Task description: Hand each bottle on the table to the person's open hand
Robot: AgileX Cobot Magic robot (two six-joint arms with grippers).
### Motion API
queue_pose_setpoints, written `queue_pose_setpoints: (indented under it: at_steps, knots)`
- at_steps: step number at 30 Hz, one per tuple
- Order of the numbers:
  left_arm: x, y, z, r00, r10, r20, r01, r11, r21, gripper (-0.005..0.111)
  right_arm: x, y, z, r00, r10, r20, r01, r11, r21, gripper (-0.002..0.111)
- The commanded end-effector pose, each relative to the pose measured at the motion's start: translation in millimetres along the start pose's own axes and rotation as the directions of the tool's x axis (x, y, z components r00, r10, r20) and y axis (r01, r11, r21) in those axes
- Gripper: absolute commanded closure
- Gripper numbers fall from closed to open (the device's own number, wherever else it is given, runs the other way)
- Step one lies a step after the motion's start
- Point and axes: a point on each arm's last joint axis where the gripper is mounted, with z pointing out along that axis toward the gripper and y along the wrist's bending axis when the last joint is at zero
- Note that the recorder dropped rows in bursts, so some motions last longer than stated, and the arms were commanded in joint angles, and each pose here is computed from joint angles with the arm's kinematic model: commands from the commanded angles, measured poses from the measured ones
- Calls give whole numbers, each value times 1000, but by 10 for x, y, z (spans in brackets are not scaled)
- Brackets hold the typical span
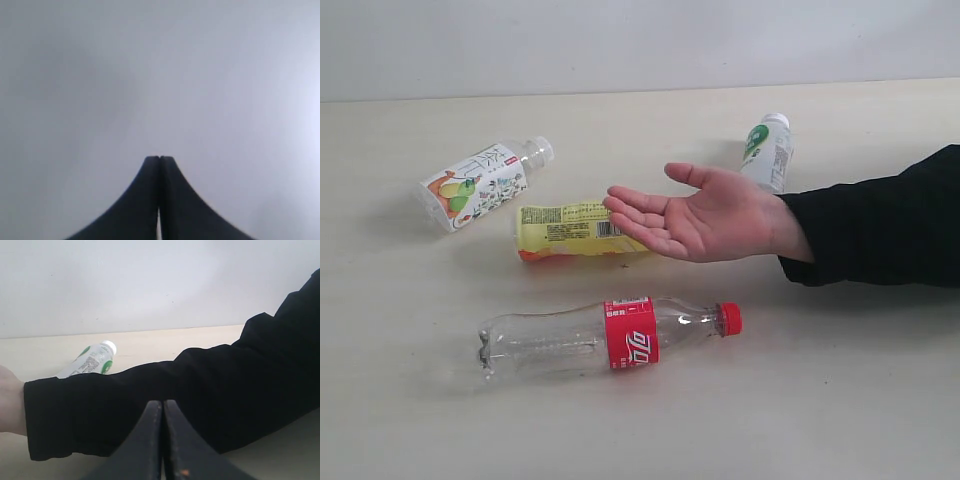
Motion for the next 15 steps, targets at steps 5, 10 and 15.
queue_pose_setpoints:
  at_steps: [5,10,15]
  knots:
    - [-270,-153,7,978,-51,202,23,990,136,107,1,-3,-1,1000,1,14,-1,1000,4,108]
    - [-328,14,290,999,-21,-41,14,986,-167,107,1,-3,-1,1000,1,14,-1,1000,4,108]
    - [-137,214,814,898,50,-438,-193,937,-290,107,1,-3,-1,1000,1,14,-1,1000,4,108]
